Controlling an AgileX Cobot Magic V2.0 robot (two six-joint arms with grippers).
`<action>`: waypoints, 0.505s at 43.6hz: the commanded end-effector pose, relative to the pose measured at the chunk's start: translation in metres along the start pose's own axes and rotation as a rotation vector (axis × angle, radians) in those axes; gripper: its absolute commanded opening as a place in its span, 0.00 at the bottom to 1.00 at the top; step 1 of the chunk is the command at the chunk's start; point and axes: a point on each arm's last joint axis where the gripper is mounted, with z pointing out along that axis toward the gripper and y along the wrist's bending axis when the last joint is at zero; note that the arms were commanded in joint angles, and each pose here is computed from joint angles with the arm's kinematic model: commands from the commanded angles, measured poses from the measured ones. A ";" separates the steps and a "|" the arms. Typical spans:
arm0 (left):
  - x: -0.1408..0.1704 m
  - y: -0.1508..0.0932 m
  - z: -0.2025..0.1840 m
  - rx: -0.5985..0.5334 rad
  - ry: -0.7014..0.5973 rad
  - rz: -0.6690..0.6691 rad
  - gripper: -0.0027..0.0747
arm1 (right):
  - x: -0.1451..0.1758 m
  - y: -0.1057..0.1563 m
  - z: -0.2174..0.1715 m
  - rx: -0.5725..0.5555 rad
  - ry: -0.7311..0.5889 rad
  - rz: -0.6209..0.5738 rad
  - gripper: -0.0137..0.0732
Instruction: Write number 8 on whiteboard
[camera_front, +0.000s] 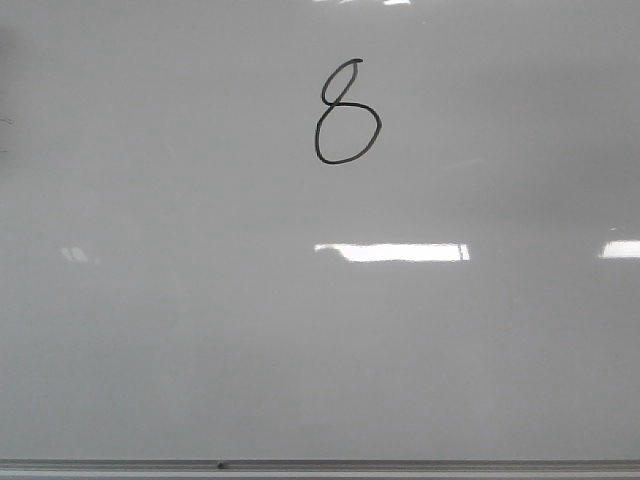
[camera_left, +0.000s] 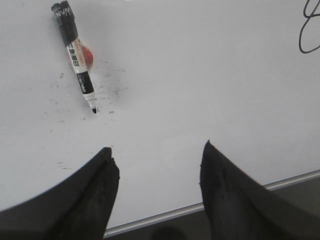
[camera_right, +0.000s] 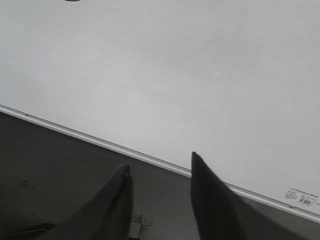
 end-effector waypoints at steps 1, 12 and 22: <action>-0.002 -0.001 -0.011 0.008 -0.100 -0.005 0.51 | -0.010 -0.002 -0.006 0.019 -0.081 -0.001 0.51; 0.001 -0.001 -0.011 0.008 -0.102 -0.009 0.48 | -0.010 -0.002 -0.006 0.019 -0.081 -0.001 0.45; 0.001 -0.001 -0.011 0.012 -0.102 -0.039 0.20 | -0.010 -0.002 -0.006 0.019 -0.081 -0.001 0.15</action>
